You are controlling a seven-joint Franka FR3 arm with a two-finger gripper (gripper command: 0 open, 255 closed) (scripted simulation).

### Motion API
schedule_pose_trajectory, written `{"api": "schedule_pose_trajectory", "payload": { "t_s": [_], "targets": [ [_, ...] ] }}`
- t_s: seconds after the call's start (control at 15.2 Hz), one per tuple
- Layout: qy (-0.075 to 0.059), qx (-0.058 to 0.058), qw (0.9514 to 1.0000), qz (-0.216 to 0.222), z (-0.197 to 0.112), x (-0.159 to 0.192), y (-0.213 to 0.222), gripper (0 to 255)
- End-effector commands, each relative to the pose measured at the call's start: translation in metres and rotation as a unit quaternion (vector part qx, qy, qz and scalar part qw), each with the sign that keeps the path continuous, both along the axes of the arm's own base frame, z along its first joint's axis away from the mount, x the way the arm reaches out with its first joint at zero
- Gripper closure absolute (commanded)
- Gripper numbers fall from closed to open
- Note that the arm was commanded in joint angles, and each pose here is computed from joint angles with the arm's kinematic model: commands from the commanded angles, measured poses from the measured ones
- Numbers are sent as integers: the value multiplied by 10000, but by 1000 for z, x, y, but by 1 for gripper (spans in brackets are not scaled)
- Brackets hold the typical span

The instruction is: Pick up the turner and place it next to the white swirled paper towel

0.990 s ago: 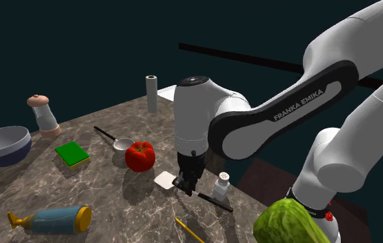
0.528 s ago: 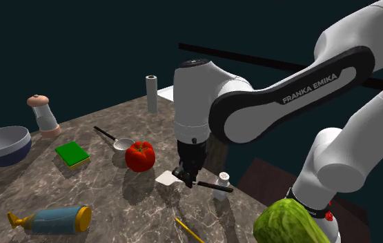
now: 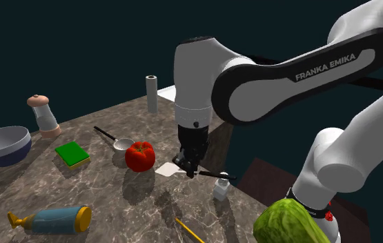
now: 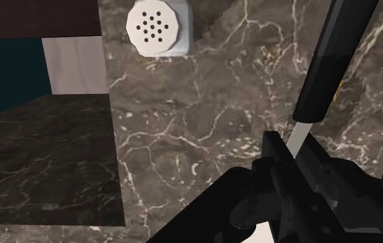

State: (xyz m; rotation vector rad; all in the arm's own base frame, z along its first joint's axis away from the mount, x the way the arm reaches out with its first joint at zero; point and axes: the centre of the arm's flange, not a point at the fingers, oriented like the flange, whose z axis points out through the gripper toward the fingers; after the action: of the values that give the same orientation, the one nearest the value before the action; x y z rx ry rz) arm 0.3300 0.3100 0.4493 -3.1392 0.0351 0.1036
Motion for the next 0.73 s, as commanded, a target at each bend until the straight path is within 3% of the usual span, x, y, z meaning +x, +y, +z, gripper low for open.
{"api": "schedule_pose_trajectory", "payload": {
  "t_s": [0.0,0.66],
  "targets": [
    [2,-1,10000,0,11,-1,1,255],
    [2,-1,10000,0,63,-1,1,255]
  ]
}}
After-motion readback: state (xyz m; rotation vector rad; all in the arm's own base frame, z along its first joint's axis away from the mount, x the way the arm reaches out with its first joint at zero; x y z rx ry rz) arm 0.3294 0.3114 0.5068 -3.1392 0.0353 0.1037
